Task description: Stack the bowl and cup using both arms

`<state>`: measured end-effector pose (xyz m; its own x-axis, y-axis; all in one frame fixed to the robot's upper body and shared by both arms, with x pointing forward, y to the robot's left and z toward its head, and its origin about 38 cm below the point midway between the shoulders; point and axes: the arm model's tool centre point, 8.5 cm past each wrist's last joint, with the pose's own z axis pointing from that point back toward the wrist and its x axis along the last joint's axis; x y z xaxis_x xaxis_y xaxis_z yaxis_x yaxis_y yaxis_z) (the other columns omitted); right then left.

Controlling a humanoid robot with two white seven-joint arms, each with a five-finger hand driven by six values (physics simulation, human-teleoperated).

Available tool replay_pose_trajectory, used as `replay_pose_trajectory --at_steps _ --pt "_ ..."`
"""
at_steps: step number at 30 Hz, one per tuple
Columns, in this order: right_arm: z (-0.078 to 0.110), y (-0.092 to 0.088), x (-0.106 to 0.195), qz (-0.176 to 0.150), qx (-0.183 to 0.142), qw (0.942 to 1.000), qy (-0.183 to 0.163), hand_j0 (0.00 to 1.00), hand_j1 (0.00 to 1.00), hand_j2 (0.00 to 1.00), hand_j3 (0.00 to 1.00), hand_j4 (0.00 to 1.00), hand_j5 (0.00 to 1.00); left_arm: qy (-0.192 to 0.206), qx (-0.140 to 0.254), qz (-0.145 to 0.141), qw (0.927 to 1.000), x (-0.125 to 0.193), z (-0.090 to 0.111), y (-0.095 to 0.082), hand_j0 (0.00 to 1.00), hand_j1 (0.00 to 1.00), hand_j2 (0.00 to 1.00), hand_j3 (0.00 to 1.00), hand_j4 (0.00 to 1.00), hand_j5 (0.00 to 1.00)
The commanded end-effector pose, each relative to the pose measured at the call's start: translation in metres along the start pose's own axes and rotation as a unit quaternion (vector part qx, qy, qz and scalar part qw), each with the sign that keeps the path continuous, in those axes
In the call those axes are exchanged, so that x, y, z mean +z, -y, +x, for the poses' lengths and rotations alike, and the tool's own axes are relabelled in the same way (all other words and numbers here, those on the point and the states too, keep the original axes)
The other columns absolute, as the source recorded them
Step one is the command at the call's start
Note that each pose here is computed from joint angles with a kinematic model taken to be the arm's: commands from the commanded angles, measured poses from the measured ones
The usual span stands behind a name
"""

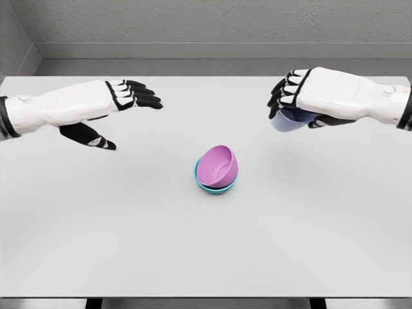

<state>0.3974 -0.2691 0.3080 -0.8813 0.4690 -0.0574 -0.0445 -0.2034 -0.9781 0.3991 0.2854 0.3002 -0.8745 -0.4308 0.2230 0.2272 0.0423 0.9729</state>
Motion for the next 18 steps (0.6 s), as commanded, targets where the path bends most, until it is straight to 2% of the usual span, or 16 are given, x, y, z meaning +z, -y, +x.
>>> replay_pose_trajectory --at_steps 1,3,6,8,10,12,15,17,18 --pt "0.002 0.002 -0.006 -0.007 -0.003 1.0 0.007 0.61 0.61 0.61 0.61 0.61 0.61 -0.033 -0.01 0.099 0.9945 0.028 -0.012 -0.038 1.0 1.0 1.0 1.0 1.0 1.0" --pt "0.002 0.002 -0.006 -0.007 -0.002 0.9999 0.007 0.61 0.61 0.61 0.61 0.61 0.61 -0.055 -0.005 0.126 0.9905 0.044 -0.019 -0.038 1.0 1.0 1.0 1.0 1.0 1.0" --pt "0.003 0.004 -0.009 -0.01 -0.001 0.9999 0.01 0.61 0.61 0.61 0.61 0.61 0.61 -0.092 0.044 0.11 0.9886 0.061 -0.034 0.006 1.0 1.0 1.0 1.0 1.0 1.0" --pt "0.004 0.005 -0.011 -0.012 -0.001 0.9998 0.013 0.61 0.61 0.61 0.61 0.61 0.61 -0.103 0.061 0.099 0.9878 0.059 -0.039 0.029 1.0 1.0 1.0 1.0 1.0 1.0" --pt "0.005 0.005 -0.013 -0.013 -0.002 0.9998 0.015 0.61 0.61 0.61 0.61 0.61 0.61 -0.097 0.094 0.119 0.9836 0.043 -0.044 0.048 1.0 1.0 1.0 1.0 1.0 1.0" --pt "0.006 0.005 -0.014 -0.014 -0.002 0.9997 0.017 0.61 0.61 0.61 0.61 0.61 0.61 -0.125 0.127 0.121 0.9766 0.052 -0.059 0.07 1.0 1.0 1.0 1.0 1.0 1.0" --pt "0.008 0.005 -0.019 -0.018 -0.003 0.9996 0.023 0.61 0.61 0.61 0.61 0.61 0.61 -0.128 0.144 0.147 0.9701 0.052 -0.058 0.081 1.0 1.0 1.0 1.0 1.0 1.0" --pt "0.008 0.005 -0.019 -0.017 -0.003 0.9996 0.023 0.61 0.61 0.61 0.61 0.61 0.61 -0.12 0.155 0.165 0.9667 0.042 -0.056 0.087 1.0 1.0 1.0 1.0 1.0 1.0" --pt "0.009 0.005 -0.021 -0.019 -0.004 0.9995 0.026 0.61 0.61 0.61 0.61 0.61 0.61 -0.125 0.147 0.162 0.9676 0.04 -0.056 0.088 1.0 1.0 1.0 1.0 1.0 1.0"
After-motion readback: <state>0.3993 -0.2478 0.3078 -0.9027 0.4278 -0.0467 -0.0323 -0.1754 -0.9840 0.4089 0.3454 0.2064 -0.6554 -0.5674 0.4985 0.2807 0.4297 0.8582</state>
